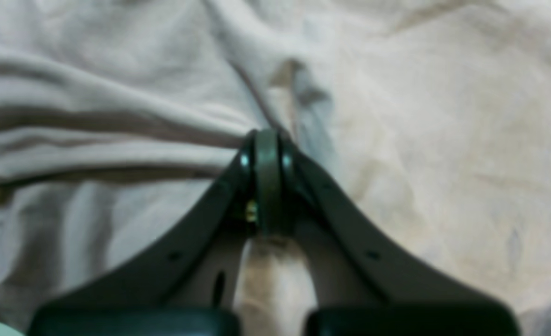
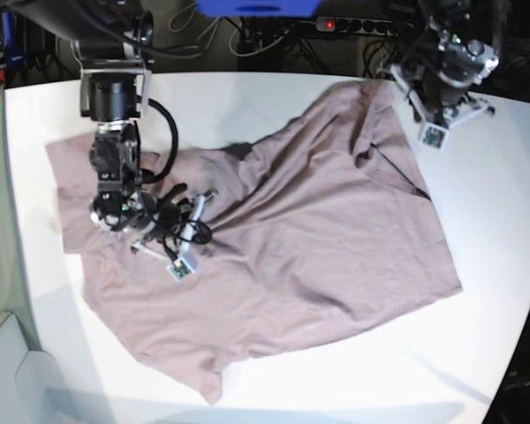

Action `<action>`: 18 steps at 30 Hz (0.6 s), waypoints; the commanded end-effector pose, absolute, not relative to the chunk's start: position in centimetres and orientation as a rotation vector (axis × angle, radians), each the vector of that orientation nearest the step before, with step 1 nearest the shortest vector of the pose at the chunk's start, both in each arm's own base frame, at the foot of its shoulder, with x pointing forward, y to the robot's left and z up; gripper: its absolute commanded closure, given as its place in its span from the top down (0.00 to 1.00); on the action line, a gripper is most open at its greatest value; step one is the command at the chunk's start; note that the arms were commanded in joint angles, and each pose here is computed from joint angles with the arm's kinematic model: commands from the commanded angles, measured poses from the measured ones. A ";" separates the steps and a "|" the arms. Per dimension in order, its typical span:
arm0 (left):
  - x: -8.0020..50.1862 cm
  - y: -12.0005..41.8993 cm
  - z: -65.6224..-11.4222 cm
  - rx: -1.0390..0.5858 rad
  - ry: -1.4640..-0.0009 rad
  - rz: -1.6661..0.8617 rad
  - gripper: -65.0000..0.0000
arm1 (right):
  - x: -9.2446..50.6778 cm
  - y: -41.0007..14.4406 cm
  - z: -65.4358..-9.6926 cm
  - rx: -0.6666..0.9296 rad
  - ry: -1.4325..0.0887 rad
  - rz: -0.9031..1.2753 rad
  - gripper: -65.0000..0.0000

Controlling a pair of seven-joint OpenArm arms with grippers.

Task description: Layout the t-shirt on the table in an organized manner, then fold the t-shirt properly

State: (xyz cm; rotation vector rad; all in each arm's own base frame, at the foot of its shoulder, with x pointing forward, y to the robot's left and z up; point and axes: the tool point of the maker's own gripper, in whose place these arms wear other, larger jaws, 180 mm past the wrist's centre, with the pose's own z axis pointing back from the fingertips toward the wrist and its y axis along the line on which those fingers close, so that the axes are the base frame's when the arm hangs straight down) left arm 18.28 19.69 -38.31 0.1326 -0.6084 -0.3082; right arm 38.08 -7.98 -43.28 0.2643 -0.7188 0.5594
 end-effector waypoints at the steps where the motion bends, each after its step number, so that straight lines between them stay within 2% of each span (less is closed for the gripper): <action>1: 19.2 19.5 -37.6 0.137 -0.642 -0.298 0.00 | 37.7 -9.5 -44.1 0.194 -0.655 0.577 0.00; 13: 31.1 13.5 -30.5 0.089 -0.895 -0.399 0.00 | 37.4 -9.2 -44.3 0.201 -0.648 0.578 0.00; 18: 33.1 10.1 -31.9 0.009 -0.870 -0.475 0.00 | 37.4 -9.2 -44.3 0.201 -0.647 0.578 0.00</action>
